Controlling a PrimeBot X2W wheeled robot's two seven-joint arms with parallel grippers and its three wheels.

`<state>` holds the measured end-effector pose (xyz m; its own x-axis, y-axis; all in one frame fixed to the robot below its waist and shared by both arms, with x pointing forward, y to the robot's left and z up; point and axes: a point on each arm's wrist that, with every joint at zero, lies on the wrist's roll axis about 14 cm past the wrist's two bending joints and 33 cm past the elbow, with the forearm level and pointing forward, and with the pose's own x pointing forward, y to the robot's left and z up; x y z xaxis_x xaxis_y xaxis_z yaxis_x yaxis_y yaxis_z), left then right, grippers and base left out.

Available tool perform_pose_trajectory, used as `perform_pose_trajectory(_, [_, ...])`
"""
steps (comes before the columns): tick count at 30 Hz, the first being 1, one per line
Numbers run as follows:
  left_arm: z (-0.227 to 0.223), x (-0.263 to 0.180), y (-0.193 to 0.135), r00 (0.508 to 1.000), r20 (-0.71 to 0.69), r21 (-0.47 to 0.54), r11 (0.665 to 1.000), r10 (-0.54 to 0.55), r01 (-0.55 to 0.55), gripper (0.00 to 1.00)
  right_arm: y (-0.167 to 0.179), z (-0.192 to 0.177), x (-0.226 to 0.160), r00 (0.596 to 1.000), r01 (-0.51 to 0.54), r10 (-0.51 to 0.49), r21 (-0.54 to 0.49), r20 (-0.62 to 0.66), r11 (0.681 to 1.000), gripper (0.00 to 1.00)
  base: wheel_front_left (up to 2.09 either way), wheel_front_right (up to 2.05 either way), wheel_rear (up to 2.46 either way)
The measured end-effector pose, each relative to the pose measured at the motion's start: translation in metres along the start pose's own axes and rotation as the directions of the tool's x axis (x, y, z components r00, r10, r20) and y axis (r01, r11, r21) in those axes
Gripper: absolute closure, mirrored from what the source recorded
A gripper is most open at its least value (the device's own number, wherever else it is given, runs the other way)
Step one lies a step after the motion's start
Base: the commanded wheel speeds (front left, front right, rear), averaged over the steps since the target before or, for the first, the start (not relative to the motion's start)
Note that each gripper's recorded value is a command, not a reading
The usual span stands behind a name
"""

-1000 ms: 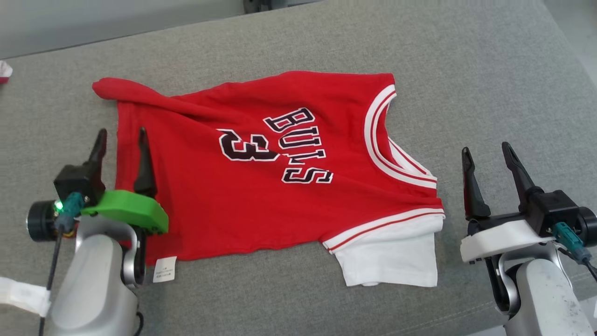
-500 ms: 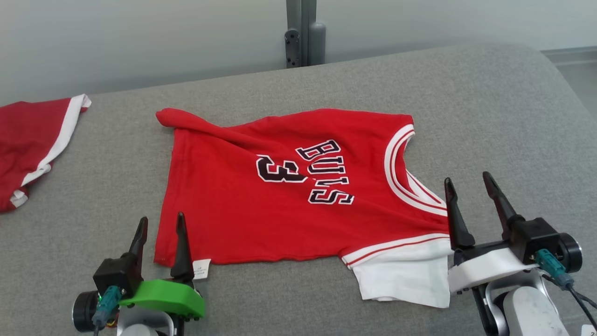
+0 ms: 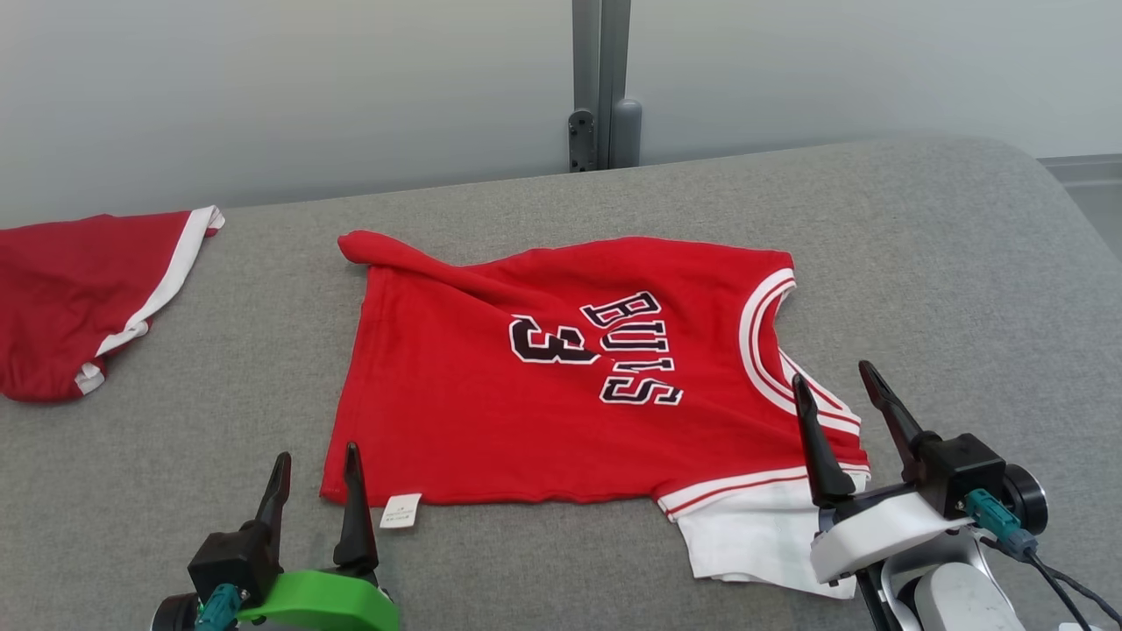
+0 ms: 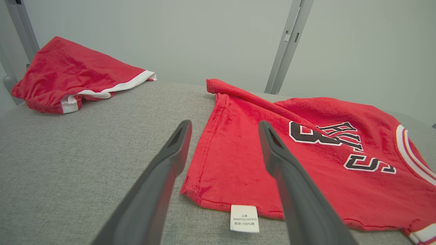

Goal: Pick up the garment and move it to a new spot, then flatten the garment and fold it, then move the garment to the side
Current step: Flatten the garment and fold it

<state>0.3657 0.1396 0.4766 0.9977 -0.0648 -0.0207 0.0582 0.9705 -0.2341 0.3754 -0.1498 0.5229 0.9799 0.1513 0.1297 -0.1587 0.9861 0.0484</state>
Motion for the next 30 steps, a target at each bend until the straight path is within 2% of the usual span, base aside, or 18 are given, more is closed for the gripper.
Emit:
perform_pose_trajectory(20, [-0.009,0.002,-0.002,1.000,-0.026,0.004,1.000,-0.004,0.004,0.00,-0.010,-0.013,-0.002,0.999,0.029,-0.029,0.000,-0.041,1.000,0.00,0.00,0.00,0.00])
perform_pose_trajectory(25, [-0.017,0.003,-0.003,0.999,-0.052,0.009,1.000,-0.011,0.012,0.00,-0.020,-0.044,-0.019,0.988,0.066,-0.066,0.000,-0.141,0.998,0.00,0.00,0.00,0.00])
perform_pose_trajectory(30, [-0.027,0.004,0.000,0.997,-0.082,0.010,1.000,-0.004,0.005,0.00,-0.026,-0.091,-0.060,0.948,0.122,-0.107,0.032,-0.301,0.992,0.00,0.00,0.00,0.00])
